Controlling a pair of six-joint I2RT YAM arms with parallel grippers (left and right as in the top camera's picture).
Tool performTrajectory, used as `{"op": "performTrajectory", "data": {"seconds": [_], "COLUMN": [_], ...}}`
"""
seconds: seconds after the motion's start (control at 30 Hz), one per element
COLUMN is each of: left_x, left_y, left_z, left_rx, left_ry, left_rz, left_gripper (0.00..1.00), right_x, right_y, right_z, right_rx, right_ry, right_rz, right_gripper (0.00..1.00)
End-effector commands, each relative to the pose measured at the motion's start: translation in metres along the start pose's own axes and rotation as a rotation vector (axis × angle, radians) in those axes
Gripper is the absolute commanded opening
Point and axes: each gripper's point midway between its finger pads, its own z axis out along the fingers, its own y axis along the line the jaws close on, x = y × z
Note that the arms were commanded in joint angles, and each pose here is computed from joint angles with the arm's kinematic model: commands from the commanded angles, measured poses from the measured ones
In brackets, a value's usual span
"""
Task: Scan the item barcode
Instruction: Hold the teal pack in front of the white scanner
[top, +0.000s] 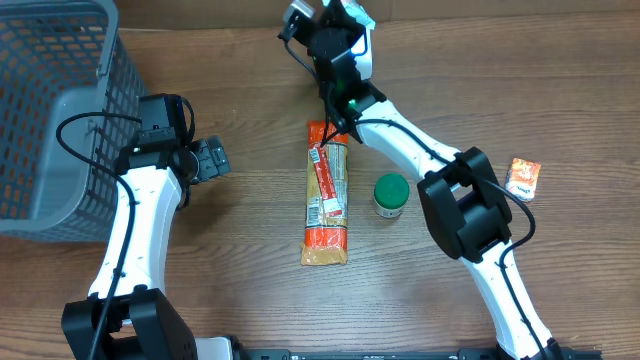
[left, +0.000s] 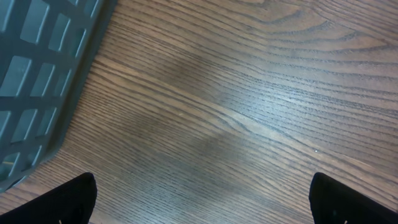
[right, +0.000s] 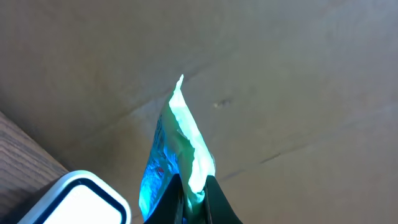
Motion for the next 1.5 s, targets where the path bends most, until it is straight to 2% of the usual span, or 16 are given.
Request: {"op": "performTrajectory", "data": {"seconds": [0.0, 0.17, 0.67, 1.0, 1.47], "left_x": [-0.008, -0.008, -0.008, -0.008, -0.008], "left_y": [-0.001, -0.001, -0.001, -0.001, -0.001], "left_z": [-0.009, -0.009, -0.009, -0.009, -0.009], "left_rx": [0.009, 0.009, 0.009, 0.009, 0.009], "left_ry": [-0.031, -0.031, -0.031, -0.031, -0.031], "left_rz": [0.018, 0.018, 0.018, 0.018, 0.018], "left_gripper": [1.0, 1.0, 1.0, 1.0, 1.0], "right_x": [0.003, 0.015, 0.027, 0.018, 0.027], "right_y": [-0.013, -0.008, 0.01, -0.011, 0.027], "right_z": [0.006, 0.01, 0.008, 0.008, 0.008], "right_rx": [0.016, -0.013, -0.08, 0.011, -0.032], "right_ry": [0.001, 0.039, 0.089, 0.058, 0.078], "right_rz": [0.224, 0.296, 0.235, 0.168, 0.133], "right_gripper": [0.04, 0.04, 0.04, 0.04, 0.04]}}
